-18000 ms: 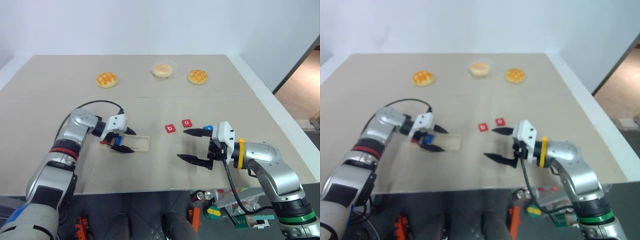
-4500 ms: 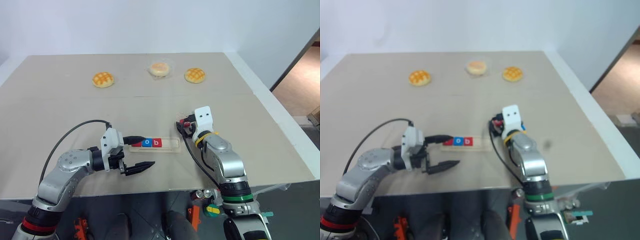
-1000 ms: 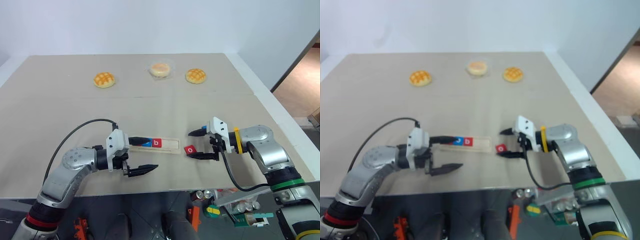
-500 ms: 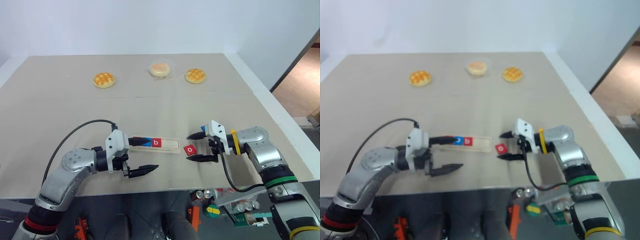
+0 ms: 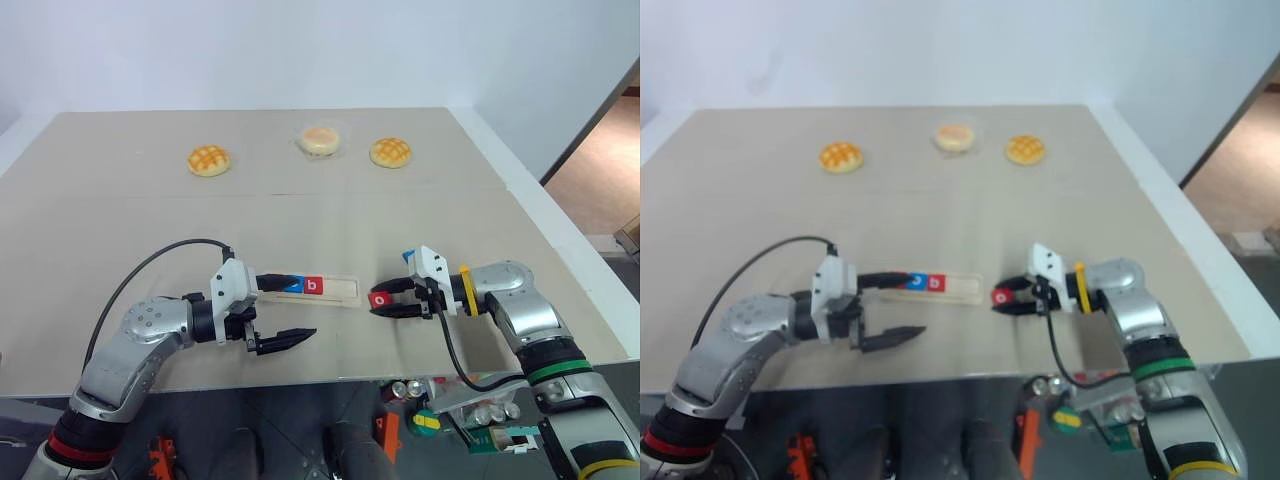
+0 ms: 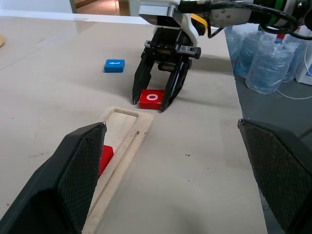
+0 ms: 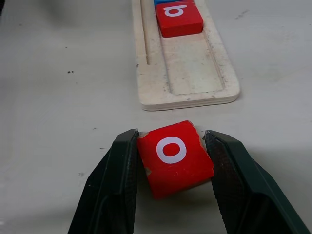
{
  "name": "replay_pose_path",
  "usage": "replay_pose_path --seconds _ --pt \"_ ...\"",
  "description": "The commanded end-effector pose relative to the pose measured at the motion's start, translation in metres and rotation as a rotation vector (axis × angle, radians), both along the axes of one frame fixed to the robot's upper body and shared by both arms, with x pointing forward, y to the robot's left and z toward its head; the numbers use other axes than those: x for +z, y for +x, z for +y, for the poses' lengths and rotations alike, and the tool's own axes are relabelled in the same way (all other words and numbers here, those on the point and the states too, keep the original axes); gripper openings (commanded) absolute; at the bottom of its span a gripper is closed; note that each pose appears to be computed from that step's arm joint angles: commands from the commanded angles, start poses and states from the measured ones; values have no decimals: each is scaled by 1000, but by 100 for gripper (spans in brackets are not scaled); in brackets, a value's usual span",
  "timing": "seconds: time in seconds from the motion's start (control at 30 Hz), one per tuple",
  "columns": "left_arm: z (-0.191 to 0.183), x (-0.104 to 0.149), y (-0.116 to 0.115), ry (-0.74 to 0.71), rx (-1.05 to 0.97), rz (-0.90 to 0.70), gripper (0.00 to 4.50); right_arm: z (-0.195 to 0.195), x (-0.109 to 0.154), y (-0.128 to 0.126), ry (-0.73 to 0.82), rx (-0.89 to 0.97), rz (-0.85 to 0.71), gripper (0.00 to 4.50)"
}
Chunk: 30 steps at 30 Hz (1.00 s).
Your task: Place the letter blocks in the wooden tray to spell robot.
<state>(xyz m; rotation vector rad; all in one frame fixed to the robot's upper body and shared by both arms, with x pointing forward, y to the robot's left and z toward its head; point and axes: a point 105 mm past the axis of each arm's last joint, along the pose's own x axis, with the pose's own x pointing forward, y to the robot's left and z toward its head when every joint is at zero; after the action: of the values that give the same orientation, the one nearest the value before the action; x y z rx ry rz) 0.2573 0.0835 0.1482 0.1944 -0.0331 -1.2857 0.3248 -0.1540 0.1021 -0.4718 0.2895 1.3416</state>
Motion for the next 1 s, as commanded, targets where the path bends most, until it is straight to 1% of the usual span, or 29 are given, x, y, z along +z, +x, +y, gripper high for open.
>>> replay_pose_path --seconds 0.03,0.17,0.3,0.4,0.53,0.63,0.73,1.0 --pt "-1 8 -2 1 -17 -40 450 -4 8 -6 17 -13 -20 157" --pt "0 7 0 1 -9 -39 450 -1 16 -10 35 -38 -31 157" --pt "11 7 9 -15 77 -49 450 28 52 7 123 -178 -73 157" --pt "19 6 13 -30 124 -52 450 48 60 12 151 -242 -88 157" --pt "28 4 17 -33 162 -56 450 71 58 10 135 -289 -85 157" --pt "31 3 19 -40 173 -53 450 82 53 13 119 -336 -88 157" --pt "31 2 18 -44 170 -50 450 84 47 15 96 -370 -90 157" --pt "28 2 15 -55 138 -28 450 80 39 5 51 -323 -78 157"
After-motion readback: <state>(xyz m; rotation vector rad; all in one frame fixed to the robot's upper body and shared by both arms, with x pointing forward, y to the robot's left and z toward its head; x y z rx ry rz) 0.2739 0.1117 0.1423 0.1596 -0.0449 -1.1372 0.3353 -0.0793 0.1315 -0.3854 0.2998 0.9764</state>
